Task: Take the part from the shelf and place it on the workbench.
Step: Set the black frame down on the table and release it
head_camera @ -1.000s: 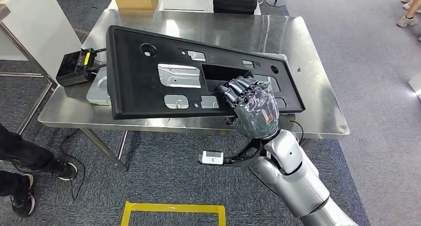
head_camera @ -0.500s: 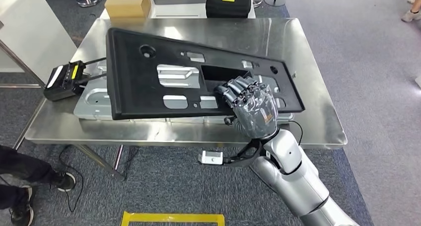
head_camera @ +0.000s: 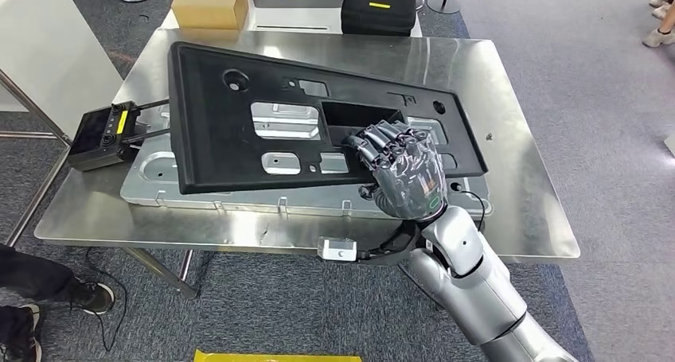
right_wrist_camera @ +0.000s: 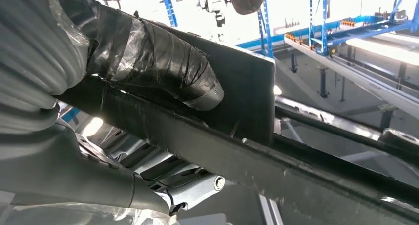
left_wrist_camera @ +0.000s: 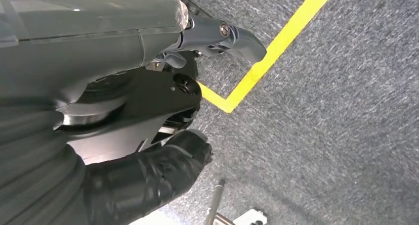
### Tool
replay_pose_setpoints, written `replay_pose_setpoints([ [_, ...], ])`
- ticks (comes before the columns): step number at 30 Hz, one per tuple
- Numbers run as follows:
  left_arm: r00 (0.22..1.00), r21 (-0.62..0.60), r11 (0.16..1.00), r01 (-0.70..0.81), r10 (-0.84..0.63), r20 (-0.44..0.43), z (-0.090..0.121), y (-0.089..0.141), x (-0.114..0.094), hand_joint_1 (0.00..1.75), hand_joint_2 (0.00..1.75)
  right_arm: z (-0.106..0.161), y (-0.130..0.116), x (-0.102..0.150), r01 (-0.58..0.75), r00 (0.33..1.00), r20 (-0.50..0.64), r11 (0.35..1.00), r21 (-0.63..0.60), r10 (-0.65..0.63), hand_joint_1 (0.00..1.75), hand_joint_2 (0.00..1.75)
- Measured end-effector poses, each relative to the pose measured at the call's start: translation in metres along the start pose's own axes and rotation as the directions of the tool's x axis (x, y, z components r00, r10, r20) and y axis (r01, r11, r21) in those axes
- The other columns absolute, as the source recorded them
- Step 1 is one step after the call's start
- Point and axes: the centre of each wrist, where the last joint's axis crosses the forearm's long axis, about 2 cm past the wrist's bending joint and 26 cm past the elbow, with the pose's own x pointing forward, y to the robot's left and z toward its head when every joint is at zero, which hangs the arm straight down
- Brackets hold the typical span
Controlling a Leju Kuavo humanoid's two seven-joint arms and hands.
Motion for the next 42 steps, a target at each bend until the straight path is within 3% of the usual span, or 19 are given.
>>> replay_pose_setpoints([
  [24, 1.000, 0.039, 0.999, 0.015, -0.014, -0.013, -0.001, 0.002, 0.003, 0.00, 1.75, 0.005, 0.001, 0.000, -0.002, 1.000, -0.011, 1.000, 0.015, 0.002, 1.75, 1.75],
  [28, 1.000, 0.046, 0.999, 0.017, -0.016, -0.014, -0.001, 0.002, 0.003, 0.00, 0.00, 0.005, 0.001, 0.000, -0.019, 1.000, 0.001, 0.999, 0.032, 0.019, 1.75, 1.75],
  [33, 1.000, 0.062, 0.998, 0.023, -0.022, -0.016, -0.001, 0.002, 0.003, 0.00, 0.00, -0.002, 0.006, 0.007, -0.104, 0.994, 0.031, 0.991, 0.084, 0.102, 1.75, 1.75],
  [42, 1.000, 0.054, 0.998, 0.029, -0.028, -0.013, -0.002, -0.001, 0.005, 0.00, 0.00, -0.041, 0.029, 0.028, -0.167, 0.985, 0.067, 0.964, 0.206, 0.156, 1.75, 1.75],
])
